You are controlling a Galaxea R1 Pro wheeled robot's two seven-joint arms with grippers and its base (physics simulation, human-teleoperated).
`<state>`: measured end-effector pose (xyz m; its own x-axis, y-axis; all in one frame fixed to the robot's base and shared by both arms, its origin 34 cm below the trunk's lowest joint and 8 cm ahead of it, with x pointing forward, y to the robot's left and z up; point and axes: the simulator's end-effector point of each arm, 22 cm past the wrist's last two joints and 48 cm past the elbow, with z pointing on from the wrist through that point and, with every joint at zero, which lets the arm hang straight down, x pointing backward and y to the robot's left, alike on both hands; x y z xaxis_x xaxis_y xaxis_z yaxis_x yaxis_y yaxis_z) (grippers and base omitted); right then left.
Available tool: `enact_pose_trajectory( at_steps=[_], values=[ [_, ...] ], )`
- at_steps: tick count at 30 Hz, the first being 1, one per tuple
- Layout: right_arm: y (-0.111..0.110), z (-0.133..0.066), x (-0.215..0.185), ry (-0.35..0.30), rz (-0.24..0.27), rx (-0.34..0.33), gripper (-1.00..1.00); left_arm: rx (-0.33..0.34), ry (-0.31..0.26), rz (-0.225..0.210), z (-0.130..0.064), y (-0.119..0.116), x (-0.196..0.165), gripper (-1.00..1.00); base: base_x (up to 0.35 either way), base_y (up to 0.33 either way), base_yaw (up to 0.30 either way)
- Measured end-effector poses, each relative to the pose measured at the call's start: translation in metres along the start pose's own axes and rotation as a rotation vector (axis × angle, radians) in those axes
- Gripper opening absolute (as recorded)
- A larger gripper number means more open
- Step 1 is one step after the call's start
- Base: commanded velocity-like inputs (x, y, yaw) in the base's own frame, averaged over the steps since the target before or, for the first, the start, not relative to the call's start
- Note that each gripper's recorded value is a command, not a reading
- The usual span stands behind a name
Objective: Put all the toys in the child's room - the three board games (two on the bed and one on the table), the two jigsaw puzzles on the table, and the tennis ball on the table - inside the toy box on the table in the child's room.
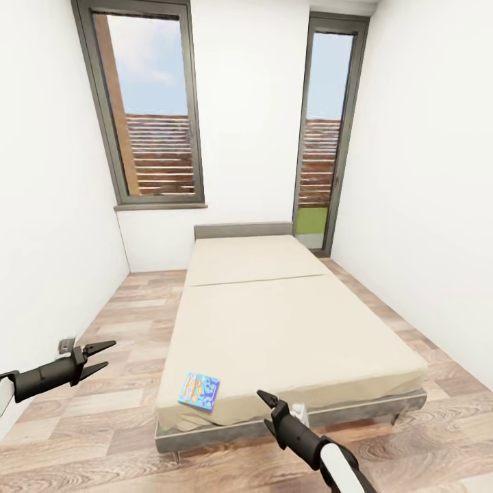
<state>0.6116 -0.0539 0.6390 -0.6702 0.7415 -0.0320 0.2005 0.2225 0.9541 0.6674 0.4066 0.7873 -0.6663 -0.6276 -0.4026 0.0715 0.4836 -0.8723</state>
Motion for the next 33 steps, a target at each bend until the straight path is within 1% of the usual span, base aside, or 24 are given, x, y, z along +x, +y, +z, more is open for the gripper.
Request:
enact_pose_trajectory(
  at_steps=[3,16,27,33],
  values=[
    [-0.007,0.001,0.001,-0.004,0.013,-0.003,1.00,0.001,0.002,-0.005,0.000,0.005,0.003,1.00,0.000,0.000,0.000],
    [-0.032,0.007,0.006,-0.006,0.022,-0.009,1.00,0.001,0.006,-0.017,0.003,0.027,0.015,1.00,0.000,0.000,0.000],
    [-0.046,0.012,0.015,0.002,0.040,-0.055,1.00,0.001,0.011,-0.027,0.006,0.046,0.028,1.00,0.000,0.000,0.000],
    [-0.055,0.016,0.021,0.006,0.032,-0.063,1.00,0.002,0.012,-0.029,0.008,0.056,0.035,1.00,0.000,0.000,0.000]
  ],
)
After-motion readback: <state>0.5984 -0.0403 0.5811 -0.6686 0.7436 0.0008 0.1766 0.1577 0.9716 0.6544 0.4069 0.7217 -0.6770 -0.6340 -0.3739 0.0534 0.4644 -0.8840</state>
